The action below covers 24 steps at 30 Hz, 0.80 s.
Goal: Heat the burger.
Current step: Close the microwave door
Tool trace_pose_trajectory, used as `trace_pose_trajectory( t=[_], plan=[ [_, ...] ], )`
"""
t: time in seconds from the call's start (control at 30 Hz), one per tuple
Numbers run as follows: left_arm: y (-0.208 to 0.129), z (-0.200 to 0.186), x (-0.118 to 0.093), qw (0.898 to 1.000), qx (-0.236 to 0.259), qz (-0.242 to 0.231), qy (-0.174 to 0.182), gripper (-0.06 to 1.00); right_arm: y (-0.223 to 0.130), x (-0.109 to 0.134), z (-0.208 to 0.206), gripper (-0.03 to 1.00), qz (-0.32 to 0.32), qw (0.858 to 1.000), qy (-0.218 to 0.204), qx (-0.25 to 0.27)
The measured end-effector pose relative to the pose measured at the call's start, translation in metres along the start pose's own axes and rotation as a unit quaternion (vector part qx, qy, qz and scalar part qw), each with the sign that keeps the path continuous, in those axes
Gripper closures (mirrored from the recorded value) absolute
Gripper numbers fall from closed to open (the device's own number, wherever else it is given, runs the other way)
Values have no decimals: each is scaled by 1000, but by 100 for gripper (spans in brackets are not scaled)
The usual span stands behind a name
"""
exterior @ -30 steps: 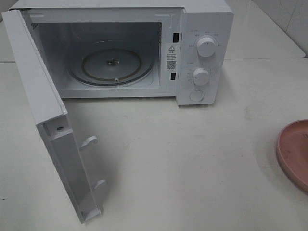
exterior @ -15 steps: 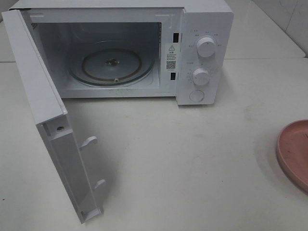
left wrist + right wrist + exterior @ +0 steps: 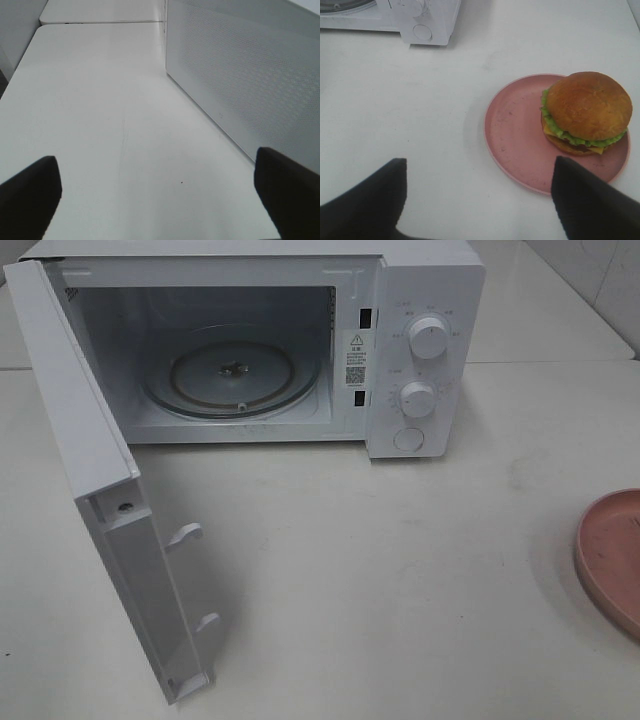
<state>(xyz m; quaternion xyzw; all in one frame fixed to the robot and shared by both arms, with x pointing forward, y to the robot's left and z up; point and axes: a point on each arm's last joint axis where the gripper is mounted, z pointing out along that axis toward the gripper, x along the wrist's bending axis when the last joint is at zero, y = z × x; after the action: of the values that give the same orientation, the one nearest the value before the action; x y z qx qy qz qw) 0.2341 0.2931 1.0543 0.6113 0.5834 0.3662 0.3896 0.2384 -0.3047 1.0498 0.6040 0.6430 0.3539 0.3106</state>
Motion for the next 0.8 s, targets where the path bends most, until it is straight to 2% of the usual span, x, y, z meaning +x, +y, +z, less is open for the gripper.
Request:
trace_pose_trajectory(
  t=[0.17,0.8],
  plan=[
    [0,0,0,1000,0,0,0,-4,-6,0,-8,20,15,999,-18,-30],
    [0,0,0,1000,0,0,0,-4,-6,0,-8,20,16,999,-22,-30]
  ],
)
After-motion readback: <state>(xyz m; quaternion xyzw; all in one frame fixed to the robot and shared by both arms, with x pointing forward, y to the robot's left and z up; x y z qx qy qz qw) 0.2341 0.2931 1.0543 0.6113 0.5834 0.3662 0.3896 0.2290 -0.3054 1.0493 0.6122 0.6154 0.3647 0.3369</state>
